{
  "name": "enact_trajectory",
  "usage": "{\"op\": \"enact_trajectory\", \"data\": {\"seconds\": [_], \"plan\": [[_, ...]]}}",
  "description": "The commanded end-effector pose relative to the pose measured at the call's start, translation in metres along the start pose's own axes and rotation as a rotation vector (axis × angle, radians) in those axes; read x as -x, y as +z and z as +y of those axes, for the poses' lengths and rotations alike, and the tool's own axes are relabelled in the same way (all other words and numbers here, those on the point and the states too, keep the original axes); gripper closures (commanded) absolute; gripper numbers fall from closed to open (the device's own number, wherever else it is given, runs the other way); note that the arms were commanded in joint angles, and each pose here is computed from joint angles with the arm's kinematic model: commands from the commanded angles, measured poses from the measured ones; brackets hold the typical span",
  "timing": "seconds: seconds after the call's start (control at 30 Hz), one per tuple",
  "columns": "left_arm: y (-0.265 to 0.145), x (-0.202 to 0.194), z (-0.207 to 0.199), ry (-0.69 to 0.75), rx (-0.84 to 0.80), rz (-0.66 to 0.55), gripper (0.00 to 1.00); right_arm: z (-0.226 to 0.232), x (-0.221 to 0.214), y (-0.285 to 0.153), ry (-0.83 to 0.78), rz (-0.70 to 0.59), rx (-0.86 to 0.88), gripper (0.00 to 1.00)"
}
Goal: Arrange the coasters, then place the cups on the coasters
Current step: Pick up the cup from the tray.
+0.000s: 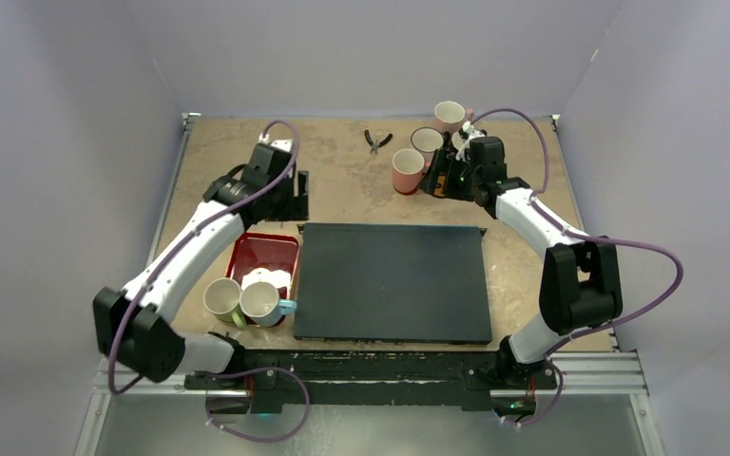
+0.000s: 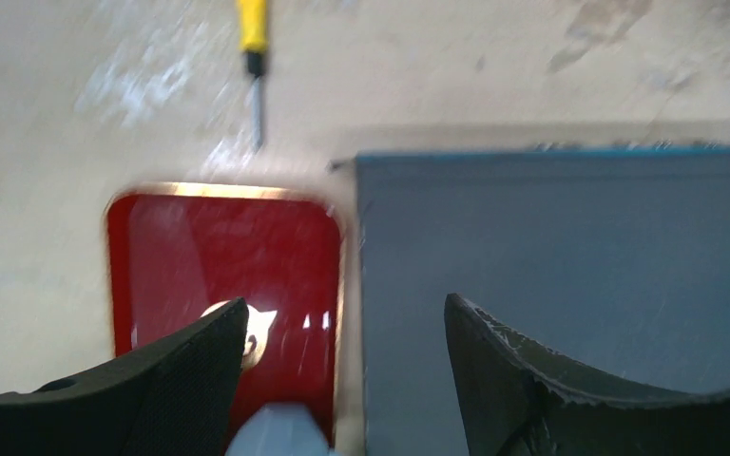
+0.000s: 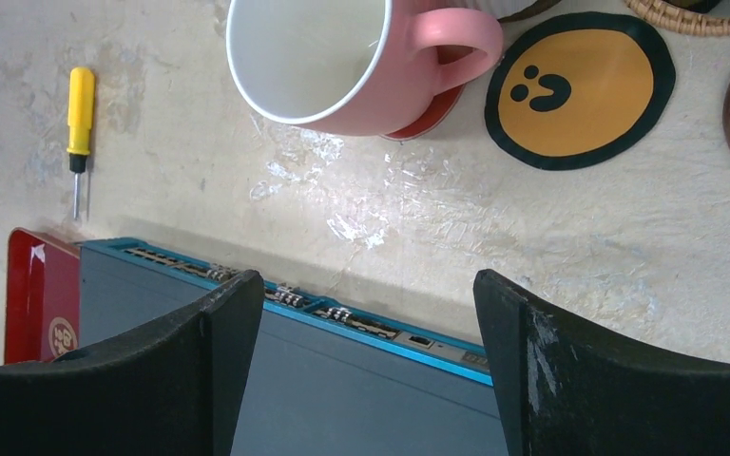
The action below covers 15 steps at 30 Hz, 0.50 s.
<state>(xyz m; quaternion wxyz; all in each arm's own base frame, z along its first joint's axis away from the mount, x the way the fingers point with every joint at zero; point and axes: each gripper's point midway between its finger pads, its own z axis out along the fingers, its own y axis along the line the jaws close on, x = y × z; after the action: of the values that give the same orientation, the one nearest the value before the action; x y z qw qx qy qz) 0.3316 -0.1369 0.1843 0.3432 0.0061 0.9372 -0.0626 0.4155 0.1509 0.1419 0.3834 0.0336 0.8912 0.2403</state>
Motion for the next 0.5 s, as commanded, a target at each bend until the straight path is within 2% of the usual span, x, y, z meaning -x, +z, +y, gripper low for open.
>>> {"op": "enact_trajectory", "data": {"seconds": [0.0,0.17,0.27,0.37,0.47], "plan": [[-0.055,-0.045,0.044,-0.091,0.169,0.081,0.3,0.007,0.016,-0.007,-0.01,-0.069,0.012,0.16],[-0.097,-0.077,0.061,-0.148,0.215,0.146,0.36,0.008,0.018,-0.01,-0.023,-0.076,0.012,0.16],[-0.112,-0.101,0.067,-0.157,0.225,0.227,0.42,0.009,0.019,-0.013,-0.031,-0.082,0.013,0.16],[-0.121,-0.124,0.058,-0.172,0.153,0.3,0.49,0.007,0.016,-0.014,-0.033,-0.083,0.011,0.16],[-0.119,-0.137,0.042,-0.197,0.045,0.323,0.52,0.005,0.011,-0.014,-0.027,-0.077,0.007,0.16]]}}
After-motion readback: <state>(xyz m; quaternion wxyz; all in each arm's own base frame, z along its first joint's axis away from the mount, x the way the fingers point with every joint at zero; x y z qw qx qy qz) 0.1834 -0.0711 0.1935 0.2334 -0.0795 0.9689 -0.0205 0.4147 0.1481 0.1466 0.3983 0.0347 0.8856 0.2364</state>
